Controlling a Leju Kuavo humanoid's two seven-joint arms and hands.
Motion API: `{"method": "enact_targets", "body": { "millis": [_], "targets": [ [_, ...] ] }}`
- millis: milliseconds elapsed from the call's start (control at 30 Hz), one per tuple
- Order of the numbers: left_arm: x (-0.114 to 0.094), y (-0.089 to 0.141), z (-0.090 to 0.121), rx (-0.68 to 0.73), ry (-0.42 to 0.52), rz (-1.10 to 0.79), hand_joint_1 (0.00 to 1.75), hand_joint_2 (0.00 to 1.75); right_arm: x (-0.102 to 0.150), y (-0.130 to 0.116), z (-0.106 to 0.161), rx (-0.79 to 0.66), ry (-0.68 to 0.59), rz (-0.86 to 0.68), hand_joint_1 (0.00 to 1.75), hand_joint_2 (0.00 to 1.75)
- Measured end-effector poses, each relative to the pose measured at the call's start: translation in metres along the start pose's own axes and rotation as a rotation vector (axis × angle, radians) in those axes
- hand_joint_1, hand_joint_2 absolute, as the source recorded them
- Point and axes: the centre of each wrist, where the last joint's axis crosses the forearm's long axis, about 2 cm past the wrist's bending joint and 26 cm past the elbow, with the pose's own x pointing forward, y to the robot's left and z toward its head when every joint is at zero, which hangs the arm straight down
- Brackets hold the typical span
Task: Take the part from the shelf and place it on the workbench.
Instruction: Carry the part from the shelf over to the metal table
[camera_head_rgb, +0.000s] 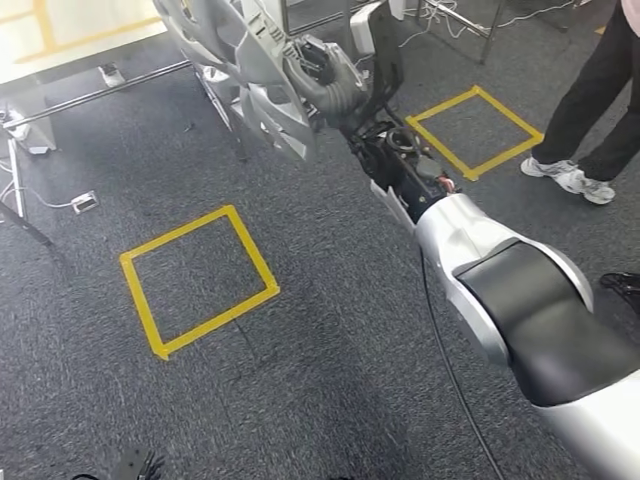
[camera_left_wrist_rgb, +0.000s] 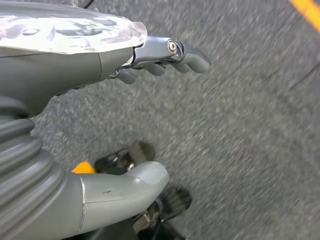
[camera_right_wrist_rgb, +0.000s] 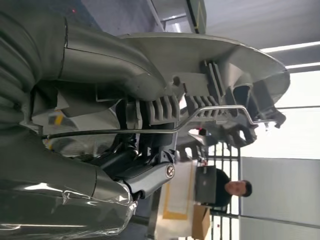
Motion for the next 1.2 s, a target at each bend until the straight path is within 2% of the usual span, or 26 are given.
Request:
{"method": "enact_targets", "body": {
  "millis": [133, 500, 733, 1200],
  "targets": [
    [0.0, -0.001, 0.0, -0.001, -0.001, -0.002, 0.0, 1.75, -0.008, 0.0, 0.008, -0.01, 0.019, -0.008, 1.75, 1.75],
    [0.005, 0.008, -0.002, 0.015, -0.009, -0.012, 0.0, 1.75, 0.02, -0.002, -0.015, 0.017, -0.049, 0.024, 1.75, 1.75],
    [0.004, 0.002, -0.002, 0.003, -0.007, -0.01, 0.0, 1.75, 0.02, -0.002, -0.015, 0.023, -0.048, 0.022, 1.75, 1.75],
    [0.002, 0.006, -0.001, 0.014, 0.003, -0.024, 0.0, 1.75, 0.03, 0.003, -0.024, 0.048, -0.081, 0.028, 1.75, 1.75]
  ]
}}
